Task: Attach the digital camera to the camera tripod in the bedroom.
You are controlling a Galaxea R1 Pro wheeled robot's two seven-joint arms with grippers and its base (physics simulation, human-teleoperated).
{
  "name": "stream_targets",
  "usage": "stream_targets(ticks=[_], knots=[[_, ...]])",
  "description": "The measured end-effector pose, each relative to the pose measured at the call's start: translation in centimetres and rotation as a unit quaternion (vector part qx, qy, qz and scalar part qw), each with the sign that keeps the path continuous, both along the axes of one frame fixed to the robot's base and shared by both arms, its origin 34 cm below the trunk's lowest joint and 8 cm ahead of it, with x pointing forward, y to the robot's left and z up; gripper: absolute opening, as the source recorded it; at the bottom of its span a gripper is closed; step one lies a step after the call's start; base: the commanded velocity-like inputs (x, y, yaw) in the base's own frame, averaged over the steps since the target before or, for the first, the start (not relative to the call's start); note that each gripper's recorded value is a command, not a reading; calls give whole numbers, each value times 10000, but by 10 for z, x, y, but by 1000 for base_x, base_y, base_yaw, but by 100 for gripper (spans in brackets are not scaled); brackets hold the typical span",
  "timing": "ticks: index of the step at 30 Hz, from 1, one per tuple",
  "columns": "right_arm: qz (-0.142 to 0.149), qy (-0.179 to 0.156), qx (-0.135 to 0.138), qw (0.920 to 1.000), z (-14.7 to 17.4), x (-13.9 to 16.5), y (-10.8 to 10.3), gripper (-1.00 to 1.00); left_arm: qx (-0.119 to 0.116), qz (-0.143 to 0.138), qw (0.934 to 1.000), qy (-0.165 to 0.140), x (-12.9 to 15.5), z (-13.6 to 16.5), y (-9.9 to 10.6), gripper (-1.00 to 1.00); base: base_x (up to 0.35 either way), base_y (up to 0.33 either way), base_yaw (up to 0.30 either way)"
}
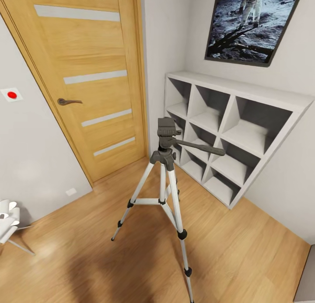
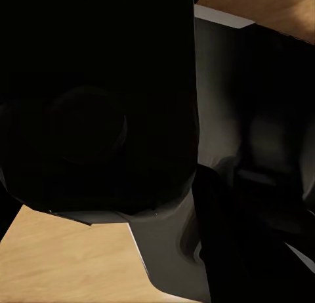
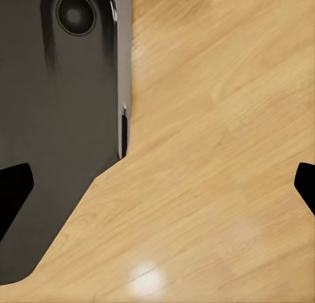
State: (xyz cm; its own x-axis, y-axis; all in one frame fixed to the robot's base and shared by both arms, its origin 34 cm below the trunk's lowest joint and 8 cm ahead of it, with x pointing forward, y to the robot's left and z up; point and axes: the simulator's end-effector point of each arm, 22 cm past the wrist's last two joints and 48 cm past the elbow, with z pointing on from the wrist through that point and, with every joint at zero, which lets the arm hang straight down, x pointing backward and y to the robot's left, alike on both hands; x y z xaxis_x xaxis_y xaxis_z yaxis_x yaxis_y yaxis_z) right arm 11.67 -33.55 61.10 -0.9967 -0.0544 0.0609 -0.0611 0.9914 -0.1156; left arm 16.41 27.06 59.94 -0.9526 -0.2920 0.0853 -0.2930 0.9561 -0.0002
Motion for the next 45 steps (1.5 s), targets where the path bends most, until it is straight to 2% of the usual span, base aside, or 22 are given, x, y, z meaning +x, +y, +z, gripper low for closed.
stream_targets(ticks=[27, 42, 44, 45], knots=[[-6, 7, 47, 10000, 0, 0, 2, 100, 4, -2, 10000, -1, 0, 0, 1, -100, 26, 0, 0], [25, 1, 15, 10000, 0, 2, -5, 100, 3, -6, 10000, 0, 0, 0, 1, -100, 12, 0, 0], [186, -699, 60, 9974, -4, 74, -8, 100, -2, -5, 10000, 0, 0, 0, 0, -100, 0, 0, 0], [215, -864, 87, 9960, -4, 91, -7, 100, -2, -5, 10000, 0, 0, 0, 0, -100, 0, 0, 0]])
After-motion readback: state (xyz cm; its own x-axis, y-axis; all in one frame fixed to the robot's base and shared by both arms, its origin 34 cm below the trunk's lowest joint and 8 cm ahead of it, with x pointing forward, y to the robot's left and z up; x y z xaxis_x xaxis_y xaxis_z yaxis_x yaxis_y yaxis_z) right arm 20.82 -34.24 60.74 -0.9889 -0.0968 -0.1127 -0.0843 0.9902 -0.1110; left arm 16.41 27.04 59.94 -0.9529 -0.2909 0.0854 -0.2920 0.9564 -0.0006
